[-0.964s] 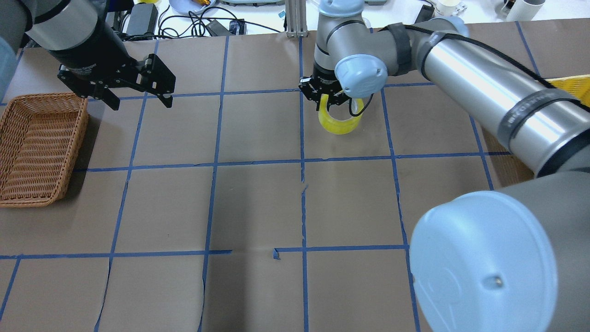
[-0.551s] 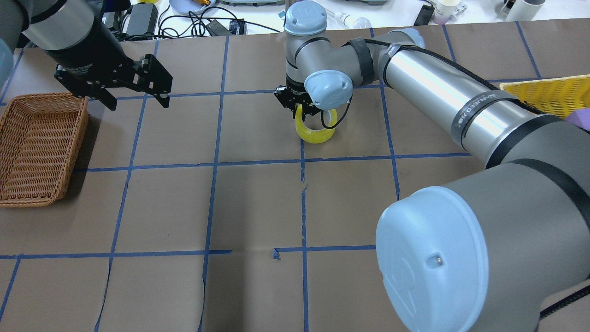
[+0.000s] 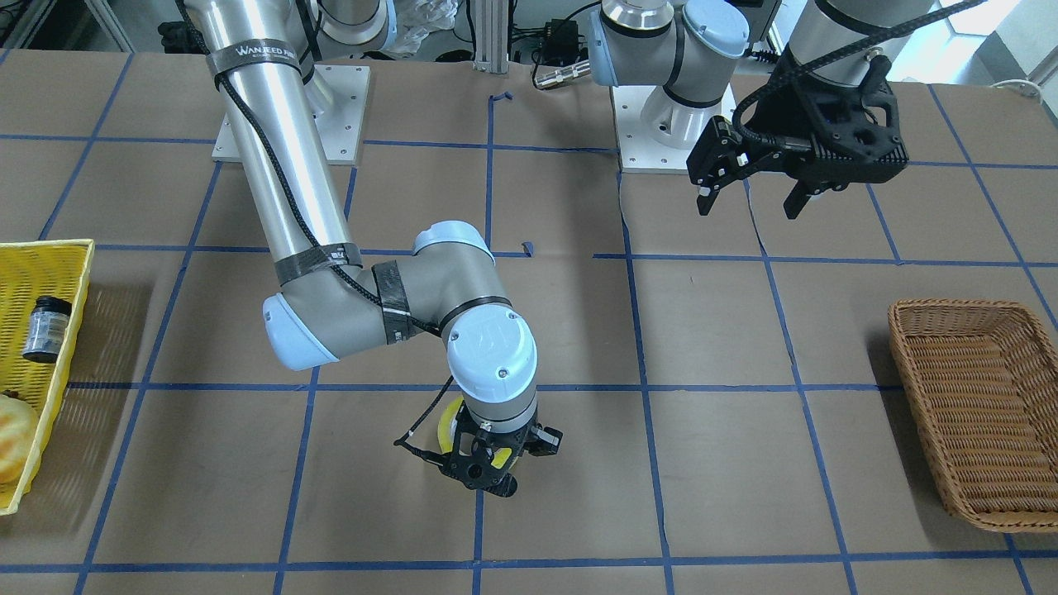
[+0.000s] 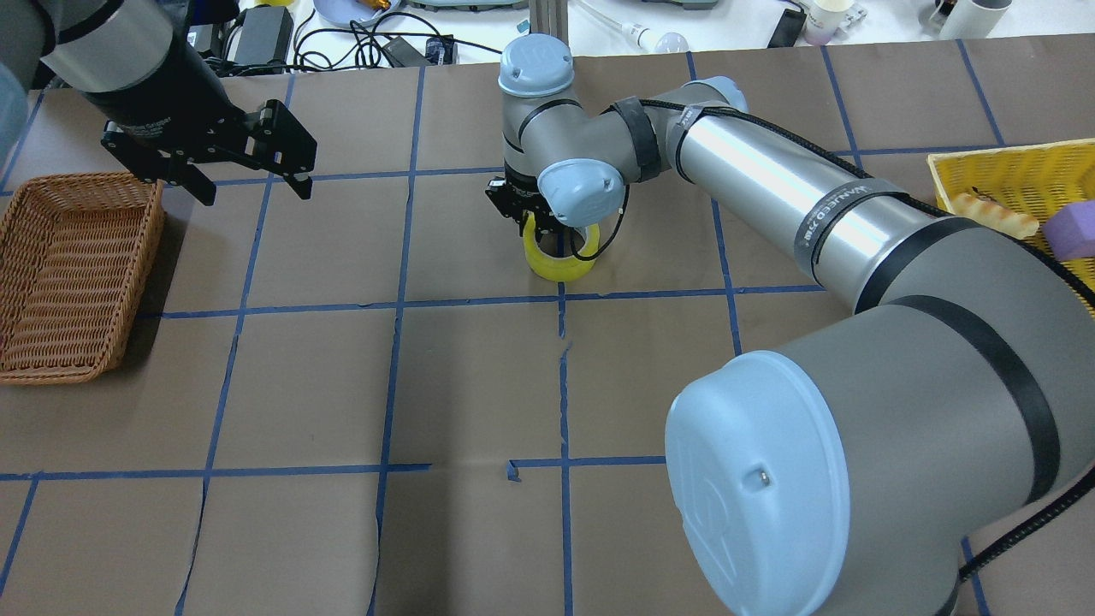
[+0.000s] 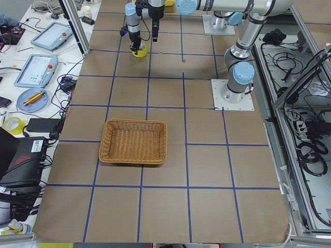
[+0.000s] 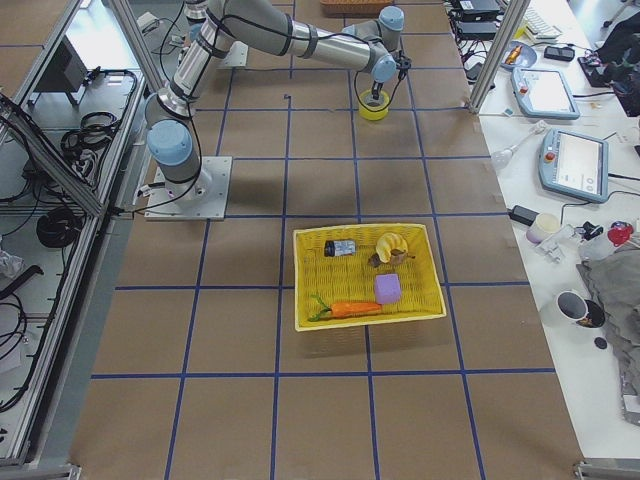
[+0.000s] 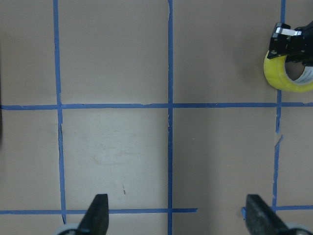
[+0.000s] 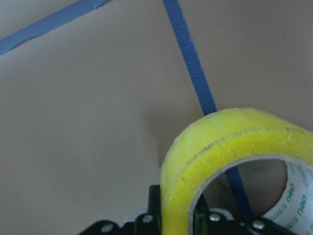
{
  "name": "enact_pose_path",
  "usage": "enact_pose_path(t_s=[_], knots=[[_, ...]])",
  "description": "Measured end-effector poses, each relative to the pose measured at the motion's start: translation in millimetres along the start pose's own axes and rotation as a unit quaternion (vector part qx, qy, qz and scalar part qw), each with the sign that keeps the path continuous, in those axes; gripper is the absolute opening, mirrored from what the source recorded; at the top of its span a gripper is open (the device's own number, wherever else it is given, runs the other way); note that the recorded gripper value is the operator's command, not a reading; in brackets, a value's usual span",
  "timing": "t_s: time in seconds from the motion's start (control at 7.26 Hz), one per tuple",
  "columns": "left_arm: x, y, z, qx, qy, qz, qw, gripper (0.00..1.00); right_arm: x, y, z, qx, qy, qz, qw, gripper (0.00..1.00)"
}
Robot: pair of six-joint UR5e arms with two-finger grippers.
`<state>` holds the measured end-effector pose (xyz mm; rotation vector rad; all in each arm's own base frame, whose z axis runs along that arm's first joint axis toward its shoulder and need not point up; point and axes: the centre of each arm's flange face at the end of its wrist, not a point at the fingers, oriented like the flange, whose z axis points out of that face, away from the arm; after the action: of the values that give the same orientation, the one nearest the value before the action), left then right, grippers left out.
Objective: Transfer tape with both arms
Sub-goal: 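Carry the tape roll with the right gripper to the table center, then grasp the tape roll with the left gripper while the right gripper releases and withdraws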
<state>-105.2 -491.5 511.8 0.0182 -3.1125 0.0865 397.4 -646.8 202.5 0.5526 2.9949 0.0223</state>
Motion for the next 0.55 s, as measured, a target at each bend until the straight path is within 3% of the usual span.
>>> enact_pose_path(t_s=[0.28, 0.55], knots=[[-1.2, -5.3, 7.5, -0.006, 0.000, -0.007, 1.0000, 1.00, -1.5, 2.2, -13.8, 0.002, -0.009, -0.006, 0.9999, 1.00], [1.8, -24.4, 27.5, 0.001, 0.003, -0.018, 0.9998, 1.00, 5.9, 6.4, -72.7, 0.024, -0.021, -0.034, 0.9989, 1.00]])
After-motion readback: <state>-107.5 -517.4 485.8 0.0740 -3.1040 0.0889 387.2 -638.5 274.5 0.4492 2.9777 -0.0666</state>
